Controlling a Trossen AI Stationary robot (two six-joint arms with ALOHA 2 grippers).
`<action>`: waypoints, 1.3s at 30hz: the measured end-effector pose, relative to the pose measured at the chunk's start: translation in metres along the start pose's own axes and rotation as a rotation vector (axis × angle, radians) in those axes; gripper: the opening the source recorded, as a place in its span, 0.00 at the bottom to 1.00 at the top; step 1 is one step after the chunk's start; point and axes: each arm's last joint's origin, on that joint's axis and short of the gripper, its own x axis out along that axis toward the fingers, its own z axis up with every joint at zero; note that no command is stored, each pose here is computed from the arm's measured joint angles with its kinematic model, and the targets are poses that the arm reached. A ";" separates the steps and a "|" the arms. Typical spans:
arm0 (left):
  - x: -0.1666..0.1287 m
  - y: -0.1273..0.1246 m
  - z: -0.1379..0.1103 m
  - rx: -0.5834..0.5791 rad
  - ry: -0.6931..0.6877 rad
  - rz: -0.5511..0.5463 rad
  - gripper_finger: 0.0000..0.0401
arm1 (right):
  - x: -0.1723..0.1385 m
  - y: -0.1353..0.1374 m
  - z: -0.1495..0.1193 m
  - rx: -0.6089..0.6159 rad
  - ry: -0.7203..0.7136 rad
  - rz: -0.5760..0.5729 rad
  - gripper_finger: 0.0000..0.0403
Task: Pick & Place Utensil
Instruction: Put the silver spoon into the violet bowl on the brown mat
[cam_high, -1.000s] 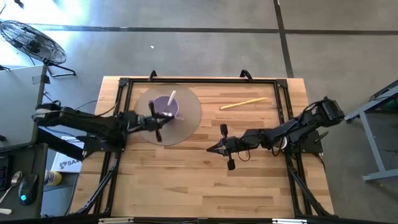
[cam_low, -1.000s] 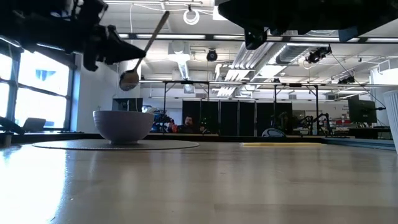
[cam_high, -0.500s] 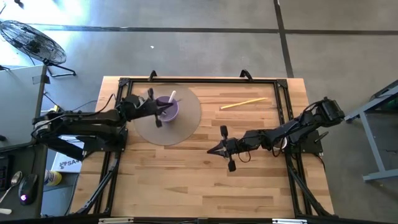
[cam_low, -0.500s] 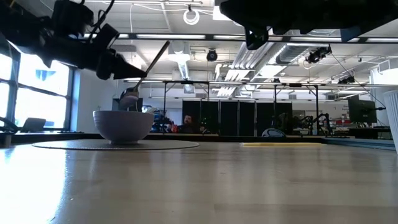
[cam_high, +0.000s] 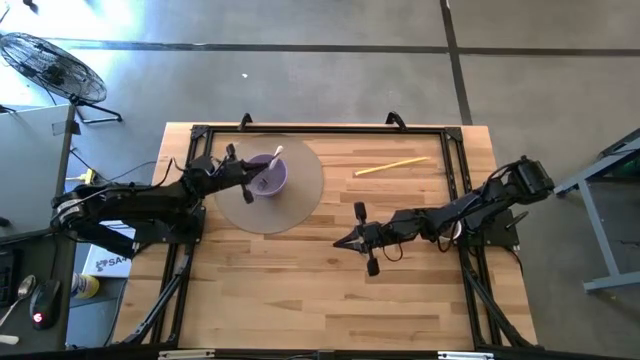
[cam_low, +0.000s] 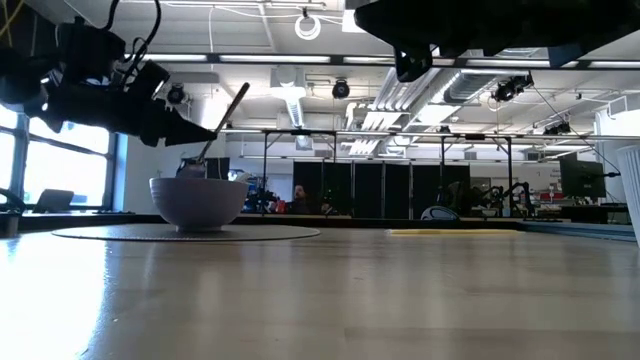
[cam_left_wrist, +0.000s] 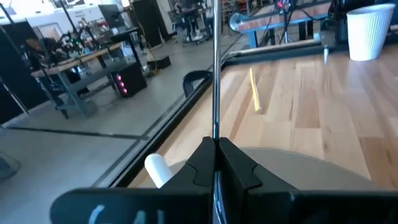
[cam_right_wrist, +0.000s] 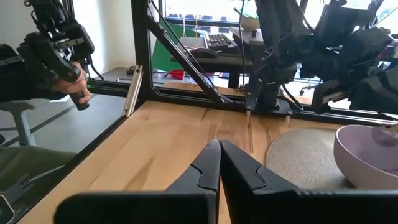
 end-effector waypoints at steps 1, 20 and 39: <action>0.000 0.000 -0.001 0.000 0.011 -0.002 0.00 | 0.000 0.000 0.000 0.000 0.000 0.000 0.01; 0.001 -0.005 -0.016 0.032 0.140 -0.059 0.00 | 0.000 0.000 0.000 -0.001 -0.001 0.001 0.01; 0.011 -0.007 -0.027 0.081 0.188 -0.072 0.00 | 0.000 0.000 0.000 -0.002 -0.001 0.000 0.01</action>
